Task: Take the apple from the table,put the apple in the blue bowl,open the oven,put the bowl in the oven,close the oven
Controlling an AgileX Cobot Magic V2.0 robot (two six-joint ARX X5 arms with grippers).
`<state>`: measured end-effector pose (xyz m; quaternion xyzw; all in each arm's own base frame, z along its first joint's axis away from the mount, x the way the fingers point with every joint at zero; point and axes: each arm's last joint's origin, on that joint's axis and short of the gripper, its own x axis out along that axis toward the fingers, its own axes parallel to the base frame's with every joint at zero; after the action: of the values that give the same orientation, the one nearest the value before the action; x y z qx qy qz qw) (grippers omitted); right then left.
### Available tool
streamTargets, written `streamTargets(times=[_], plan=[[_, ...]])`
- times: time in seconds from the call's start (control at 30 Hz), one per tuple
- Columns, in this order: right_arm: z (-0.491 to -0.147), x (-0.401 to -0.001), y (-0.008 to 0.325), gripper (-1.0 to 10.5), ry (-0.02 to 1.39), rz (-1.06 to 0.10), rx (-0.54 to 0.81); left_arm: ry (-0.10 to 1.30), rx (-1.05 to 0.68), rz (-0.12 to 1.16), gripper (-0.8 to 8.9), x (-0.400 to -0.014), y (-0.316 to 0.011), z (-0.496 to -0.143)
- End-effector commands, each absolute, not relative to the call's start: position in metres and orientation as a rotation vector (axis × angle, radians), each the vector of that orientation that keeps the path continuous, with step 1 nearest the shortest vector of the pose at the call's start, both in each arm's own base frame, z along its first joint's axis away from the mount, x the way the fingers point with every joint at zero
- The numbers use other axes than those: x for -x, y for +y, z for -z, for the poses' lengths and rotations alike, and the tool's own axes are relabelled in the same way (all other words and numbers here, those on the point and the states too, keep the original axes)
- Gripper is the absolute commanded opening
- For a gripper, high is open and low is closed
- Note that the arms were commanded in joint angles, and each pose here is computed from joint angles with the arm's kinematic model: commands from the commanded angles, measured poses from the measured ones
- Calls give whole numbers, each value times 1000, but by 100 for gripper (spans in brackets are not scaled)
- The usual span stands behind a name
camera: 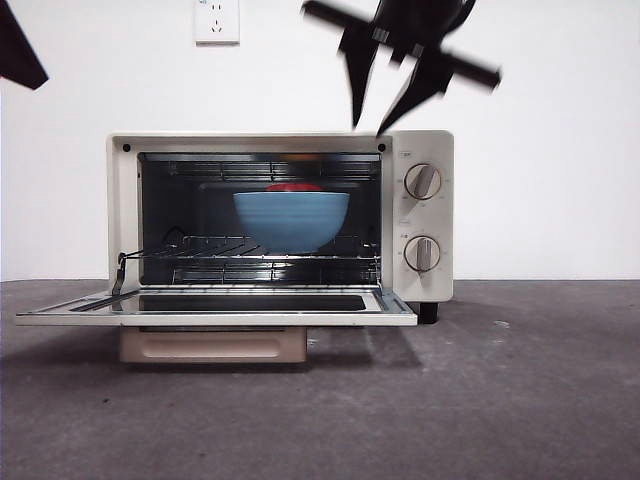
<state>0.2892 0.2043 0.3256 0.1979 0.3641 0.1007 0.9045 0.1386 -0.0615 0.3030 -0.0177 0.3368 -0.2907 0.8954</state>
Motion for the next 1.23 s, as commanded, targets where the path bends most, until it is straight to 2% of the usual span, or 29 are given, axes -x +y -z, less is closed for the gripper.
streamTargets(times=[0.03, 0.2, 0.37, 0.63, 0.93, 1.1, 1.23], plan=[[-349, -276, 198, 124, 687, -296, -278, 676, 50, 588, 6, -144, -61, -306], [-379, -236, 181, 124, 663, -451, -41, 650, 131, 529, 6, -156, -53, -302], [-395, -195, 168, 124, 671, -540, 87, 665, 218, 499, 6, -173, -38, -290], [-405, -147, 155, 124, 590, -659, 101, 706, 317, 440, 6, -207, -13, -269], [-356, -117, 134, 125, 626, -694, 128, 815, 364, 382, 6, -249, 1, -221], [-332, -106, 121, 125, 640, -679, 81, 856, 380, 369, 6, -269, 4, -196], [-327, -95, 108, 124, 616, -665, 42, 898, 392, 362, 6, -281, 5, -174]])
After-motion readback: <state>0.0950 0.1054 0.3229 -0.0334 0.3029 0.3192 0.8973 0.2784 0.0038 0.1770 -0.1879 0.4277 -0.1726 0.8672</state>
